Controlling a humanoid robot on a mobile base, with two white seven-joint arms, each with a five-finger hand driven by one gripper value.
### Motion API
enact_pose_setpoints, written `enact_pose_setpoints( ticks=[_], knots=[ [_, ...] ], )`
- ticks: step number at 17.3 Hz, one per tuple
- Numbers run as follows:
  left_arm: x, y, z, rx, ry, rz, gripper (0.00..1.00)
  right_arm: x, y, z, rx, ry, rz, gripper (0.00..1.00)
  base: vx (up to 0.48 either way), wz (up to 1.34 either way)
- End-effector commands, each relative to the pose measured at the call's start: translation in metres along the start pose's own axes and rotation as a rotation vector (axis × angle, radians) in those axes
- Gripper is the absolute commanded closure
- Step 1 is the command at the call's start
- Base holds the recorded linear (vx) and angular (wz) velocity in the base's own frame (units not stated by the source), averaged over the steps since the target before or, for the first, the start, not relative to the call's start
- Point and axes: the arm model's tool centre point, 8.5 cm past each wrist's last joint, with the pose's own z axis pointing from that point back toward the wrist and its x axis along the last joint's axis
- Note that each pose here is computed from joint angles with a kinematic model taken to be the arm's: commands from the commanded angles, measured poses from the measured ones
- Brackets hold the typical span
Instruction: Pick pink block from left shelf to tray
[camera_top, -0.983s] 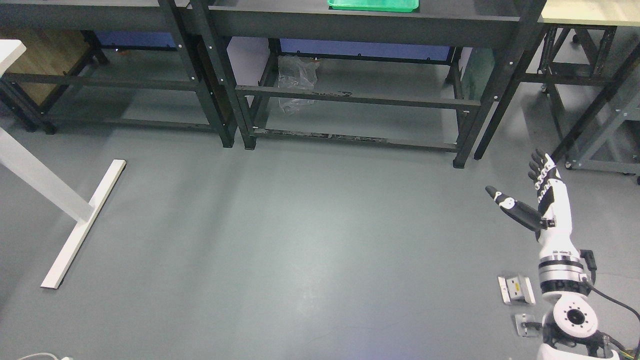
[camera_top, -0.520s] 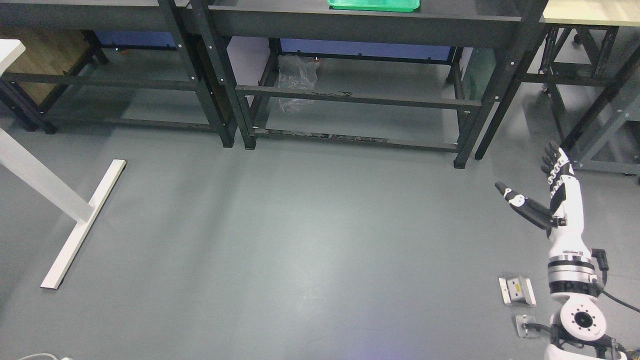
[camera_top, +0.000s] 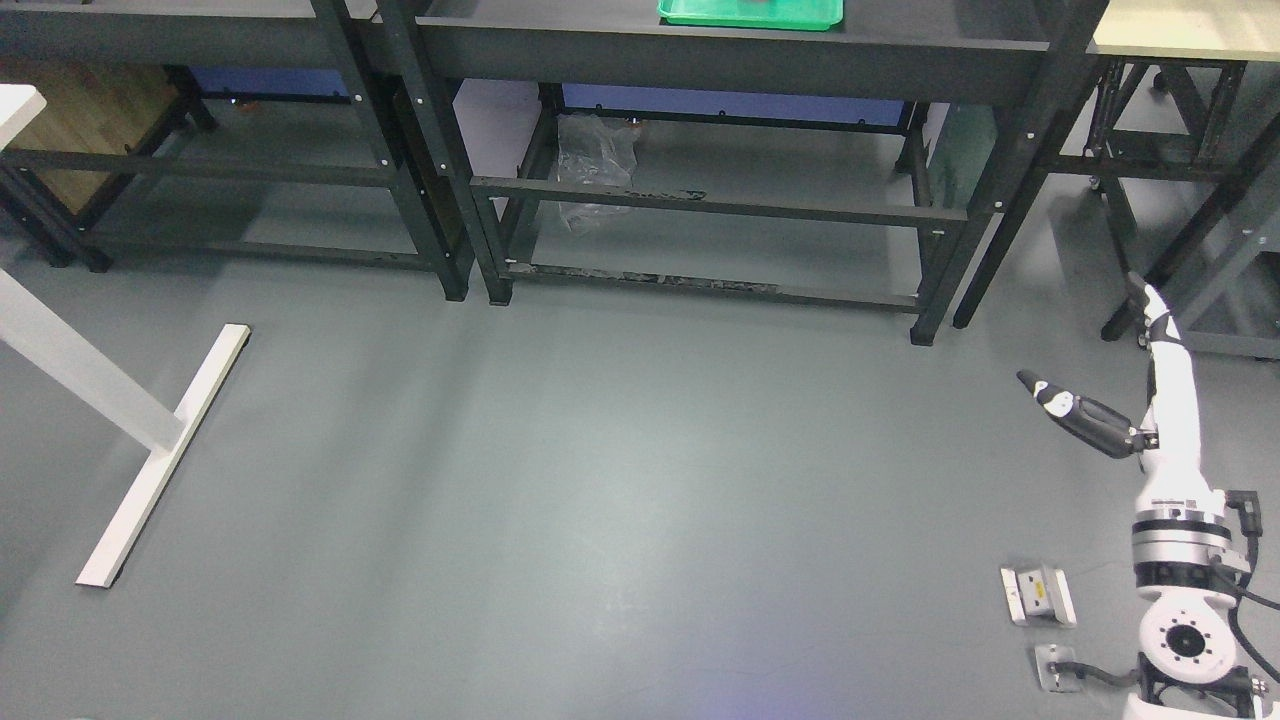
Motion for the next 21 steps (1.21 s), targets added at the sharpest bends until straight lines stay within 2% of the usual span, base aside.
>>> enact_pose_setpoints(
  ticks=[1, 5, 13, 21],
  knots=[
    [-0.005, 0.012, 0.002, 0.018, 0.008, -0.004, 0.00, 0.009, -0.003, 0.005, 0.060, -0.052, 0.327, 0.00, 0.081, 0.00],
    [-0.005, 0.012, 0.002, 0.018, 0.008, -0.004, 0.00, 0.008, -0.002, 0.007, 0.058, -0.053, 0.298, 0.00, 0.108, 0.00],
    [-0.005, 0.012, 0.002, 0.018, 0.008, -0.004, 0.00, 0.009, 0.013, 0.011, 0.078, -0.043, 0.269, 0.00, 0.138, -0.03],
    [-0.005, 0.012, 0.002, 0.018, 0.008, -0.004, 0.00, 0.015, 0.010, 0.002, 0.063, -0.063, 0.268, 0.00, 0.113, 0.11]
  ],
)
